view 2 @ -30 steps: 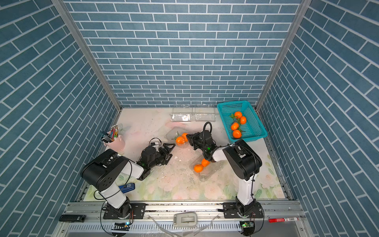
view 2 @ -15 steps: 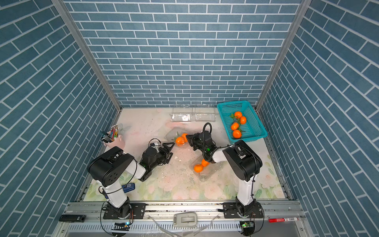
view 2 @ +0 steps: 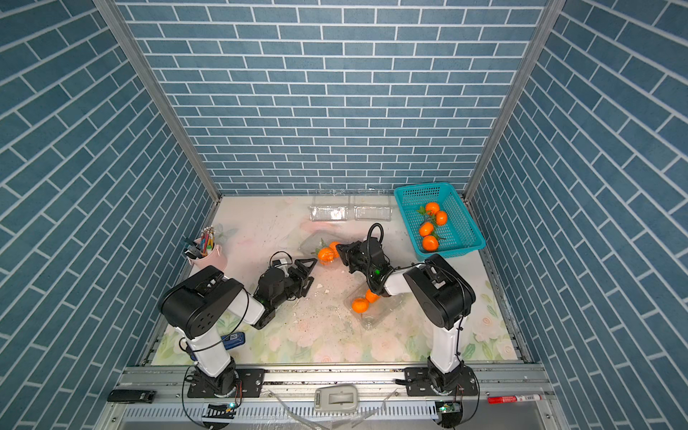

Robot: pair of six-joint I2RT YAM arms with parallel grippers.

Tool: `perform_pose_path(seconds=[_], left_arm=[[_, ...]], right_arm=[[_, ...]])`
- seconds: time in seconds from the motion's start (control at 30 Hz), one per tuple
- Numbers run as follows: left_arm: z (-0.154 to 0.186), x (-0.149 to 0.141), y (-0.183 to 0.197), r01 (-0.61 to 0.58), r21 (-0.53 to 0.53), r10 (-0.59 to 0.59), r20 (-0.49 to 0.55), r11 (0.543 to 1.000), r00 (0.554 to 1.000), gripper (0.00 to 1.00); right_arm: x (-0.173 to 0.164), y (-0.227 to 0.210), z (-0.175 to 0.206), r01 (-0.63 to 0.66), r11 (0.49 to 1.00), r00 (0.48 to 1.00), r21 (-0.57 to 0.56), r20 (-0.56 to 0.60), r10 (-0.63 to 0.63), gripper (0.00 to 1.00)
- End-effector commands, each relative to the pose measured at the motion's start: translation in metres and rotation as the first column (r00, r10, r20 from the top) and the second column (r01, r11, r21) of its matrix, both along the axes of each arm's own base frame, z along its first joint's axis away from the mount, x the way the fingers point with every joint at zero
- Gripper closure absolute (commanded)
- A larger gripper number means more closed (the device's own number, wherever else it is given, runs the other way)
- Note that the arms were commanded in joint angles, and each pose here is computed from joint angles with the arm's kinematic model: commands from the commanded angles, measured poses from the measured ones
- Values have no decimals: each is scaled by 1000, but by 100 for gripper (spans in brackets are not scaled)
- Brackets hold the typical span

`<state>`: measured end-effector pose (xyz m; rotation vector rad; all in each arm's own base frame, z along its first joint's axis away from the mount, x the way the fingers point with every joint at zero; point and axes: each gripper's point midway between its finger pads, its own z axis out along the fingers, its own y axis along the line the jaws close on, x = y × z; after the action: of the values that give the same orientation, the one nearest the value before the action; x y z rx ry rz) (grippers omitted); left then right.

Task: Take oranges out of containers
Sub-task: Adjust the packing box at the center of the board.

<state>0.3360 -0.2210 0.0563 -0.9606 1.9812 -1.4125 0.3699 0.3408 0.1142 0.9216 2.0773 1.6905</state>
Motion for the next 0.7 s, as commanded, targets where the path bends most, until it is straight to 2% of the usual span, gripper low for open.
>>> perform_pose_path(seconds=[0.0, 0.27, 0.67], left_arm=[[-36, -12, 7, -1, 87, 10, -108, 996, 994, 6], [-36, -12, 7, -2, 88, 12, -104, 996, 994, 6], [-38, -12, 9, -12, 99, 22, -107, 995, 994, 7]], right_arm=[[-7, 17, 12, -42, 998, 999, 54, 11, 42, 89], [-16, 28, 6, -76, 996, 997, 50, 3, 76, 89], [-27, 50, 24, -137, 985, 991, 106, 17, 136, 85]])
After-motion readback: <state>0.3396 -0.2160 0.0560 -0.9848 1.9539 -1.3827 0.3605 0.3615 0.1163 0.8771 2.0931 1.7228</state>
